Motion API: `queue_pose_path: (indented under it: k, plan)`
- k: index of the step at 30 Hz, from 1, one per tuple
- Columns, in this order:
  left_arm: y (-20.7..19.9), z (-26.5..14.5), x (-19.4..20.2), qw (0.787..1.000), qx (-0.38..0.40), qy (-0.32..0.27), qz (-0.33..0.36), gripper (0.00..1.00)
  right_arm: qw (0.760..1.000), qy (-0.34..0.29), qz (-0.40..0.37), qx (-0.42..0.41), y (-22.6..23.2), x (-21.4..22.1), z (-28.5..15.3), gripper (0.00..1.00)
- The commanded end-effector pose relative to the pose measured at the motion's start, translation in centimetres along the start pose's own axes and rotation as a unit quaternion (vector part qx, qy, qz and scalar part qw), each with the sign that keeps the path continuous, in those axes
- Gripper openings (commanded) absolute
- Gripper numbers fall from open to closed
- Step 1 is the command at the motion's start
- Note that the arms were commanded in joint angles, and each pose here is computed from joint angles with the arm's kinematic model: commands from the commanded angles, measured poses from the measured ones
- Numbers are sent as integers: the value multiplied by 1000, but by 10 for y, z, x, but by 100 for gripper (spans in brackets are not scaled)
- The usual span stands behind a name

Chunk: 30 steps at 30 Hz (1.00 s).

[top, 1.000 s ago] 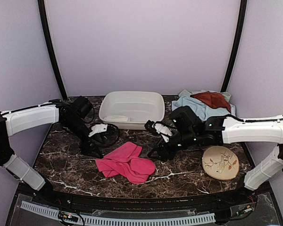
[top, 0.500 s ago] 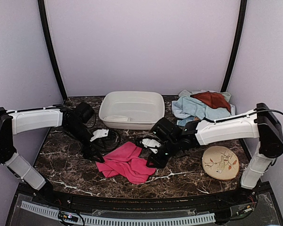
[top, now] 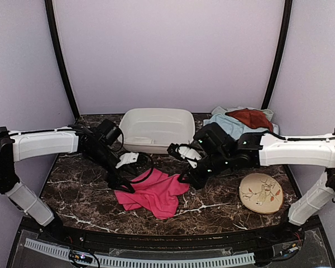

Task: Roll the towels
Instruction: Pick up the towel from the center of the board.

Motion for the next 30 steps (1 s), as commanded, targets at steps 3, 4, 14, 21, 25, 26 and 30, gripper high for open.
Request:
queue_pose_path:
  k: [3,4,14,21,25,26,30]
  plan:
    - [19,12,-14,998,-54,-6,11,76,999,-36,31,16,3,6,-34,0]
    - [20,13,-15,999,-51,-10,11,76,999,-34,35,14,3,8,-36,0]
    - [1,21,-28,994,82,-73,-20,78,996,-49,58,47,0,14,-54,0]
    - [-3,40,-33,994,85,-63,-27,77,994,-62,71,59,-6,11,-61,0]
    - [-2,48,-34,994,87,-58,-28,75,993,-64,76,60,-7,9,-64,0]
    - [-4,51,-34,994,86,-54,-26,74,993,-64,77,60,-8,9,-65,0]
    - [-2,62,-28,996,78,-40,-34,63,992,-70,82,67,-10,8,-69,0]
Point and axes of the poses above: each gripper's point midway between its finger pads, its own z axis out along the fingers, its own y axis along the line the jaws close on, x = y × z, the point moved 10 cm from there along -z, back along the fingers, and after that the axes turned 2 degrees about -z, right-handed, at the moved point
